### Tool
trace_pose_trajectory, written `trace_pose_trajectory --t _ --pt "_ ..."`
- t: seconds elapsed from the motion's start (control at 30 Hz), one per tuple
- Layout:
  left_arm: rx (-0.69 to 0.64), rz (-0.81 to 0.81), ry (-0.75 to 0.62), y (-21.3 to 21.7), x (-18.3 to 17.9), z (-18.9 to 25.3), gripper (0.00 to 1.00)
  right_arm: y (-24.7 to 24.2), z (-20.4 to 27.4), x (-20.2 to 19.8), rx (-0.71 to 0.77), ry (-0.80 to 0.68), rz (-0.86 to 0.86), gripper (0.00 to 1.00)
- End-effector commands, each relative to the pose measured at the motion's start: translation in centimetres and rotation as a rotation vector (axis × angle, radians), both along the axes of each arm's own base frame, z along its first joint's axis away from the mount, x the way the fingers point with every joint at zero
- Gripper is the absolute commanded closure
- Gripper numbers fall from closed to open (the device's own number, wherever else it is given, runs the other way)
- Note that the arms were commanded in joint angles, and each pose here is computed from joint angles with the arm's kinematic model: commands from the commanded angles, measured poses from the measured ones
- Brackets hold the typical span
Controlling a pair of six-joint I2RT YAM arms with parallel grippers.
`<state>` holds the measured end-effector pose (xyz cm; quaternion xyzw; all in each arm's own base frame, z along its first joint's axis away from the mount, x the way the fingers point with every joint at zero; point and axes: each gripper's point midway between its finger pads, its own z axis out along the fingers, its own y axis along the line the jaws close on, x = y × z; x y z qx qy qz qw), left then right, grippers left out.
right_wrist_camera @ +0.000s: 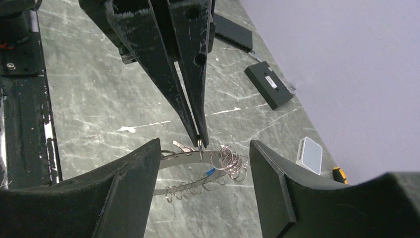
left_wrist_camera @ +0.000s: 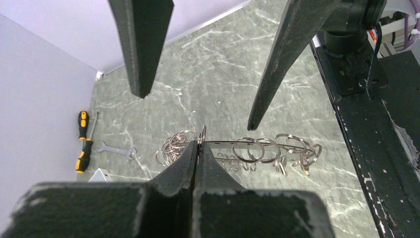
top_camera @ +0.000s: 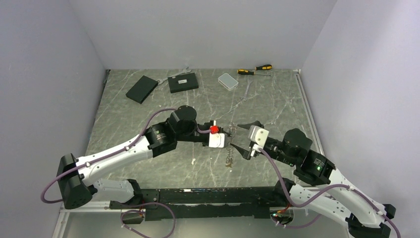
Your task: Put the keys on the keyring
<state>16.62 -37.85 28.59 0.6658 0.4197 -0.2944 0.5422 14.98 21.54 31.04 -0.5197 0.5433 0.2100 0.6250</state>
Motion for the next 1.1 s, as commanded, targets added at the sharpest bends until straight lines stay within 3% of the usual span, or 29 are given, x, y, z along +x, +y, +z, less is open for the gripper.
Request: trace_pose_trajectory --t 0.0,0.37,0.73,1.07 --pt "-0.147 -0.035 -0.113 -0.1 -0.6 4.6 1.0 0.2 2.3 -0.5 0.091 -0.076 0.029 0.33" --pt "-0.198 -0.035 -0.129 0.4 -1.0 6.2 1.0 0.5 1.5 -0.8 0.061 -0.075 0.062 0.41" --pt "-0.243 -0.044 -0.117 0.7 -1.6 7.4 1.0 0.4 1.3 -0.5 0.053 -0.089 0.044 0.58" --pt "-0.254 -0.058 -0.11 0.6 -1.9 7.6 1.0 0.4 2.7 0.0 0.081 -0.128 0.027 0.64"
